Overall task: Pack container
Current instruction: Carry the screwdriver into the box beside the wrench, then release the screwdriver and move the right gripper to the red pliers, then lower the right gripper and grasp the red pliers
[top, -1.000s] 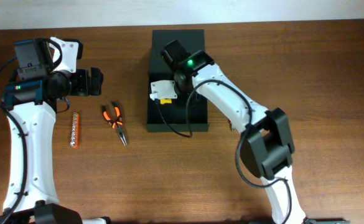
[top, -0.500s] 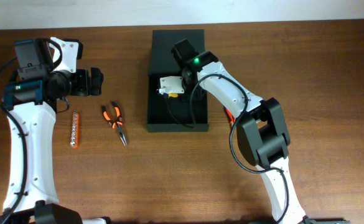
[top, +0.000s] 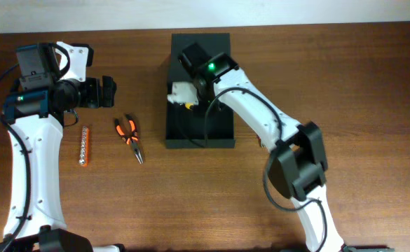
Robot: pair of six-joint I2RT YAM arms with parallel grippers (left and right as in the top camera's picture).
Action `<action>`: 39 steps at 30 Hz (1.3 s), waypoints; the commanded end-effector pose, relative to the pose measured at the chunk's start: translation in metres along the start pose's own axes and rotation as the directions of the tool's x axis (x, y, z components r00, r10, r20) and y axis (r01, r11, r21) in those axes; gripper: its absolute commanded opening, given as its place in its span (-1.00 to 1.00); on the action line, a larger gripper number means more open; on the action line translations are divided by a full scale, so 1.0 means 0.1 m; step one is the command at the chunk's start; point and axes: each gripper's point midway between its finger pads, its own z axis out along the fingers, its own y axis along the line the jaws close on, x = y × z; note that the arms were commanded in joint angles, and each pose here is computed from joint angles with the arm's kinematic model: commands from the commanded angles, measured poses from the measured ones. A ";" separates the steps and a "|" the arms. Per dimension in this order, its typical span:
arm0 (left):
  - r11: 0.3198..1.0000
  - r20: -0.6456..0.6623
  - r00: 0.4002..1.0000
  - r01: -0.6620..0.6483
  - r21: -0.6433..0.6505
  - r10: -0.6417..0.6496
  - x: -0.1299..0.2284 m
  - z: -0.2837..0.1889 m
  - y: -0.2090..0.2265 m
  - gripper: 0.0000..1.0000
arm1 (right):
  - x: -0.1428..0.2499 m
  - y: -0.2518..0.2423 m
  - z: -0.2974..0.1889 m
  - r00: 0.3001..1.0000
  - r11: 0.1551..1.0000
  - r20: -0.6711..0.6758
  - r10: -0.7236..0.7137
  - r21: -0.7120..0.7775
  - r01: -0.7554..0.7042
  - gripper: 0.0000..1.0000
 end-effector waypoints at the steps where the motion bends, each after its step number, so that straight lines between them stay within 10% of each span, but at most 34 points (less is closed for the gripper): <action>1: 1.000 0.019 1.000 -0.019 -0.006 0.019 -0.08 -0.02 0.03 0.99 | -0.21 -0.31 -1.19 0.958 0.956 0.199 0.205 0.169 -0.240 0.18; 9: 1.000 0.012 1.000 -0.017 -0.005 0.017 -0.06 -0.02 0.02 0.99 | 0.57 -0.58 -2.11 0.679 0.674 0.323 0.660 0.146 -0.724 0.26; 11: 1.000 0.012 1.000 -0.017 -0.005 0.017 -0.06 -0.02 0.02 0.99 | 0.93 -0.64 -2.08 0.565 0.562 0.291 0.772 0.104 -0.821 0.98; 15: 1.000 0.014 1.000 -0.017 -0.005 0.018 -0.07 -0.02 0.02 0.99 | 1.44 -0.68 -1.76 0.361 0.376 0.193 0.912 -0.047 -0.925 0.53; 20: 1.000 0.014 1.000 -0.018 -0.005 0.018 -0.07 -0.02 0.02 0.99 | 2.06 -0.51 -1.15 0.044 0.042 -0.017 0.999 -0.077 -0.996 0.47; 39: 1.000 0.027 0.999 -0.021 -0.008 0.021 -0.10 -0.02 0.03 0.99 | 1.99 0.58 0.35 0.033 0.019 -0.296 0.955 -0.050 -0.999 0.26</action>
